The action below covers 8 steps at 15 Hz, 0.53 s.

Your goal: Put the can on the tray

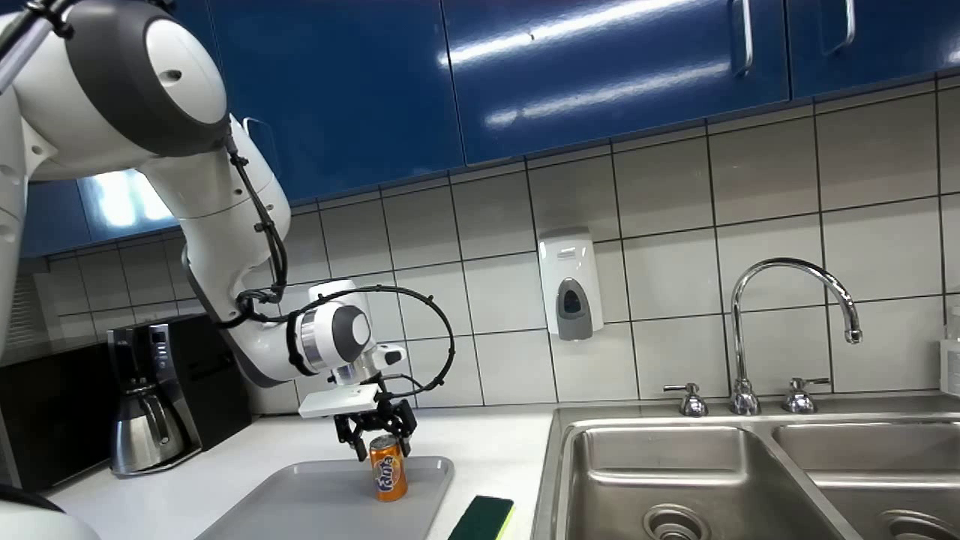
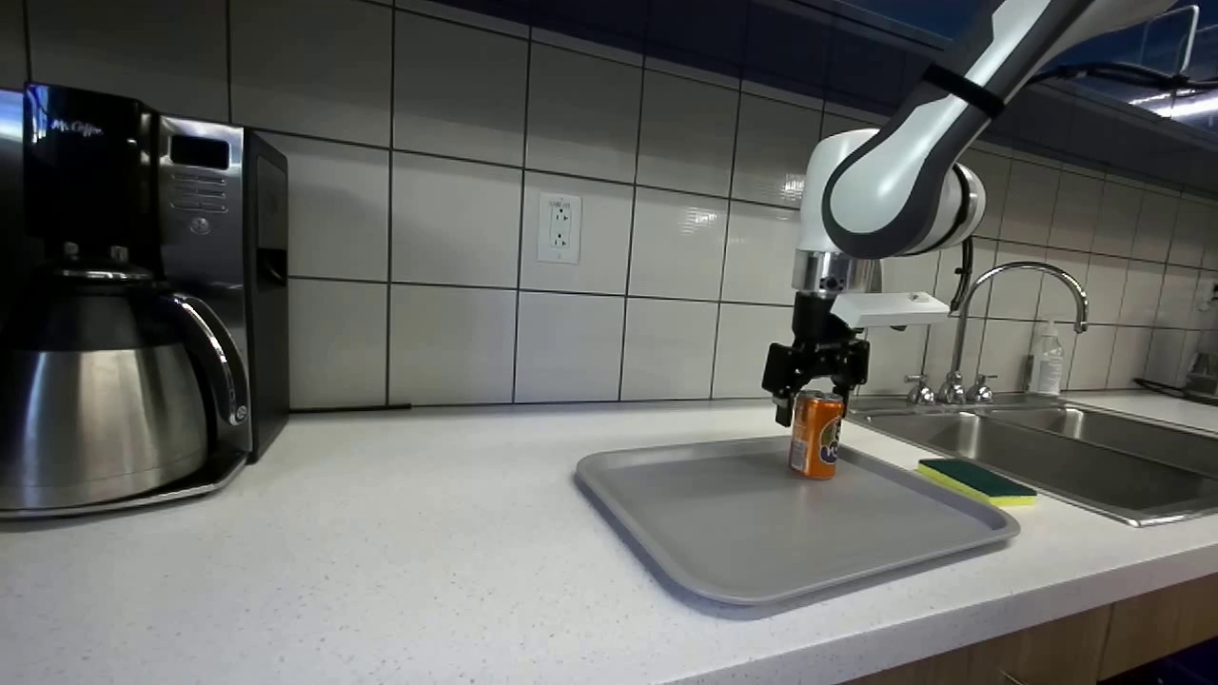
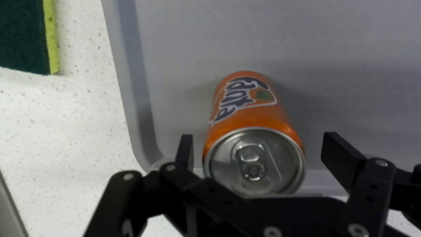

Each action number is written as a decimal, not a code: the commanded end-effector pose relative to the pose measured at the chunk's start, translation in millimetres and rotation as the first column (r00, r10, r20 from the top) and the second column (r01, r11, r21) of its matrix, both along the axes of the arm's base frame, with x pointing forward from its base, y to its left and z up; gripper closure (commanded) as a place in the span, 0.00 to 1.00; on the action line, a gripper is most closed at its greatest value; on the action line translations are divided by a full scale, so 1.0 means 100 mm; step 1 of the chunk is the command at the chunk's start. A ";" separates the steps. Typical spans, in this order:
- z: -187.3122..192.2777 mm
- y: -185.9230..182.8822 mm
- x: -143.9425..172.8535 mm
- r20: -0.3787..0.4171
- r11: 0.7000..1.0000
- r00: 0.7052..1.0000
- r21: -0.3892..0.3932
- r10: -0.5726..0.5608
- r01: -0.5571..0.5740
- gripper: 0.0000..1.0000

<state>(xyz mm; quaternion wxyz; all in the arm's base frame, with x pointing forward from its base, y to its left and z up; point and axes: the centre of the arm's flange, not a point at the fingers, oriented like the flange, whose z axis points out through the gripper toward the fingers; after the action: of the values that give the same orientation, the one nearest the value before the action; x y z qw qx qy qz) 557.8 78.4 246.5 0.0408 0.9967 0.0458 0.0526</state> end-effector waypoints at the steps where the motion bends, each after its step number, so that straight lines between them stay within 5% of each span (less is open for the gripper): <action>1: 0.35 0.03 -0.06 0.069 0.999 0.997 -0.015 -0.036 0.038 0.00; 8: 0.76 -0.11 -0.34 0.172 0.992 0.982 -0.085 -0.078 0.093 0.00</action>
<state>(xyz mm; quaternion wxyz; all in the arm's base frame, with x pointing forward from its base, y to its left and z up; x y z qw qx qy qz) 554.9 71.8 304.9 0.0766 0.9904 0.0214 0.1127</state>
